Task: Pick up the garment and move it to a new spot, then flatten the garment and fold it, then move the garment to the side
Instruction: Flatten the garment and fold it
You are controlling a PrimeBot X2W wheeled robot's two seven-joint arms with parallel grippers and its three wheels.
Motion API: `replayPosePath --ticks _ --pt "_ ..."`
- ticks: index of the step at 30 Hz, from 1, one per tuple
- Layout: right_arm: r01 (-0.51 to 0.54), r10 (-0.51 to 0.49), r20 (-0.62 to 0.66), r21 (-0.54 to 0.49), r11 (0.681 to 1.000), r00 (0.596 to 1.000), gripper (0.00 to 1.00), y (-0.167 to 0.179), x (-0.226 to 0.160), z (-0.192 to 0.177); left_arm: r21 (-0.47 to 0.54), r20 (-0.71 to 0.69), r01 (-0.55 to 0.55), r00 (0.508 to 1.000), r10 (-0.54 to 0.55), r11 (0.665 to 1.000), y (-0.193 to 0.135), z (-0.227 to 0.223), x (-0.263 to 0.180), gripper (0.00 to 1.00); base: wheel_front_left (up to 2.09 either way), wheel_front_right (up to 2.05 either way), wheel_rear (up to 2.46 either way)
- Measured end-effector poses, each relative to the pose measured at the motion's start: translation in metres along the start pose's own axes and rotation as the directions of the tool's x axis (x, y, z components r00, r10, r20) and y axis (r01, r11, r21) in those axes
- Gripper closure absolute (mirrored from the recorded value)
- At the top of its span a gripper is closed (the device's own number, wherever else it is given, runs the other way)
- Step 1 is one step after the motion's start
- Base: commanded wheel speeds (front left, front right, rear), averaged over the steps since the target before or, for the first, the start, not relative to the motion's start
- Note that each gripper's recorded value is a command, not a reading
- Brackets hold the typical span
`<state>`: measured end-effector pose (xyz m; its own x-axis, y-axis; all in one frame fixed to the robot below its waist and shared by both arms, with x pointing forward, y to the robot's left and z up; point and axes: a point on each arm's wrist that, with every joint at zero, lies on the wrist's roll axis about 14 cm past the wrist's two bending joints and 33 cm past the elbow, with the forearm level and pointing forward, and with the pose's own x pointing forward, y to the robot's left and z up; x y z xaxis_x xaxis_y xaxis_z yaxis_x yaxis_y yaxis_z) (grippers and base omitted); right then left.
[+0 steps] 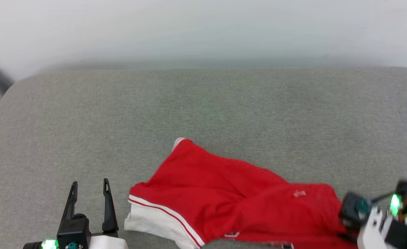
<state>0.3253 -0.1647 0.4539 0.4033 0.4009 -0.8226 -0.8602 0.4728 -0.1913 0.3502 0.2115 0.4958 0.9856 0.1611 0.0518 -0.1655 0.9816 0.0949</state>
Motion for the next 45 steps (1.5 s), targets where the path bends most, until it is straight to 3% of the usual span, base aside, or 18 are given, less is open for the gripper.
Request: replayPosePath --ticks 5,11,12,13,18,24,27,31,38,45 --pt "-0.076 0.093 -0.095 0.174 0.982 0.991 1.00 0.048 0.015 -0.070 0.002 0.007 0.022 1.000 -0.022 1.000 -0.007 0.002 0.002 0.00 0.00 0.00 0.00" --pt "-0.096 0.126 -0.081 0.305 0.948 0.989 1.00 0.080 0.035 -0.095 0.013 -0.003 0.028 1.000 -0.028 1.000 -0.007 -0.002 0.002 0.00 0.00 0.00 0.00" --pt "-0.084 0.111 -0.068 0.316 0.945 0.992 0.73 0.077 0.036 -0.094 0.011 -0.003 0.027 1.000 -0.027 1.000 -0.007 -0.002 0.002 0.00 0.00 0.00 0.00" --pt "-0.065 0.085 -0.045 0.327 0.943 0.995 0.00 0.071 0.036 -0.090 0.010 -0.004 0.026 1.000 -0.026 1.000 -0.007 -0.002 0.001 0.00 0.00 0.00 0.00" --pt "0.088 -0.127 0.102 0.327 0.941 0.987 0.00 0.009 0.017 -0.051 0.011 -0.012 0.029 1.000 -0.029 1.000 -0.007 -0.004 -0.008 0.00 0.00 0.00 0.00" --pt "0.264 -0.324 0.234 0.253 0.931 0.917 0.00 -0.057 -0.036 0.006 0.013 -0.005 0.039 0.999 -0.039 0.999 -0.010 -0.002 -0.013 0.00 0.00 0.00 0.00" --pt "0.309 -0.357 0.288 0.202 0.930 0.889 0.00 -0.075 -0.052 0.039 0.017 -0.010 0.048 0.999 -0.048 0.999 -0.014 -0.004 -0.014 0.00 0.00 0.00 0.00" --pt "0.298 -0.326 0.308 0.136 0.945 0.894 0.00 -0.079 -0.051 0.076 0.016 -0.009 0.057 0.998 -0.057 0.998 -0.018 -0.003 -0.009 0.00 0.00 0.00 0.00" --pt "0.136 -0.141 0.102 0.047 0.990 0.985 0.00 -0.058 0.006 0.086 0.010 -0.018 0.064 0.998 -0.063 0.998 -0.023 -0.007 0.001 0.00 0.00 0.00 0.00" --pt "-0.040 0.040 -0.040 -0.011 0.999 0.998 0.00 -0.035 0.069 0.098 0.004 -0.028 0.048 0.998 -0.048 0.999 -0.023 -0.011 0.016 0.00 0.00 0.00 0.00"
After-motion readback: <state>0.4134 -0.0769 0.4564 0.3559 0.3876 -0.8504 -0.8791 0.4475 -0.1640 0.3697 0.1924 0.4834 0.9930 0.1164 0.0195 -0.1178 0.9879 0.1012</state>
